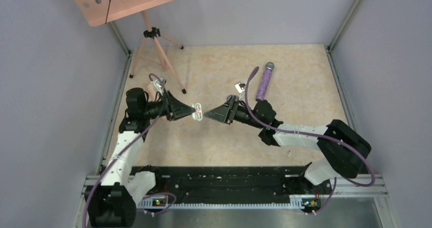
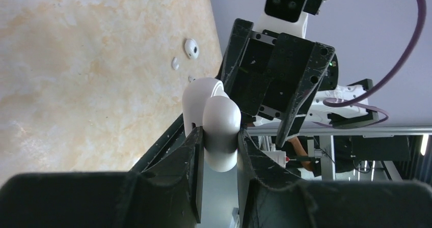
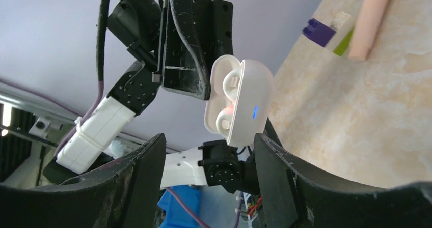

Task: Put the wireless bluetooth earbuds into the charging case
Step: Place the charging case at the center of the board.

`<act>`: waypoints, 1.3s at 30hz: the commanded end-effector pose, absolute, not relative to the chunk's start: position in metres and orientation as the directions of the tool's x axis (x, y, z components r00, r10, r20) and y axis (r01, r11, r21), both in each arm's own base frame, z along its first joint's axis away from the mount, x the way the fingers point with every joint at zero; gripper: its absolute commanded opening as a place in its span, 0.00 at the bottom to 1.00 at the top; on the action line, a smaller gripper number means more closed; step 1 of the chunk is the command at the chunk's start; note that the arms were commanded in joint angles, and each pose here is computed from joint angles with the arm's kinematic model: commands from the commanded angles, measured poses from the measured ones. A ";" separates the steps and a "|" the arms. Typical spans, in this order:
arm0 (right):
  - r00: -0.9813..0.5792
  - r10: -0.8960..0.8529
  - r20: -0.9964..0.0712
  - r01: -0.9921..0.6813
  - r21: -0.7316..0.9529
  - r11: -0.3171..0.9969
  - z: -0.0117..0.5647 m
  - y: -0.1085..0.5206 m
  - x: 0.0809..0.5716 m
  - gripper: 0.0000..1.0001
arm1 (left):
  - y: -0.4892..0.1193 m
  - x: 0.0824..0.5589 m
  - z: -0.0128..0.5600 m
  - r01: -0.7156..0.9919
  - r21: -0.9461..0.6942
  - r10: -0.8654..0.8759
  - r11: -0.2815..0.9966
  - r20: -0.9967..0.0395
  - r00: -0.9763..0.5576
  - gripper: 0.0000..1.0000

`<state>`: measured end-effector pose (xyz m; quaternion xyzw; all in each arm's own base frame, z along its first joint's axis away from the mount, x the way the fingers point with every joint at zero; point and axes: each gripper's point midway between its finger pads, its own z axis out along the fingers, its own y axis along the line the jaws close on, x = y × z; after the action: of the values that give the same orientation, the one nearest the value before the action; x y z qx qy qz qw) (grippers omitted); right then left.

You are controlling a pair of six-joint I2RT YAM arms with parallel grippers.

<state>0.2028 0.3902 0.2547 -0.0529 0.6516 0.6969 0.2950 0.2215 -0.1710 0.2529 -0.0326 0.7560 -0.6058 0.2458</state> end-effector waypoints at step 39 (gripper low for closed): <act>-0.451 0.648 -0.614 -0.010 0.729 0.684 0.192 0.158 0.239 0.63 | -0.244 0.346 0.039 -0.012 -0.857 -0.217 0.515 -0.117 -0.969 0.00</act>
<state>0.2320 0.1574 0.1645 0.2062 0.7996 0.3267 0.4599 0.3389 -0.2464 0.0427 -0.0876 0.8498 -0.5124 0.0868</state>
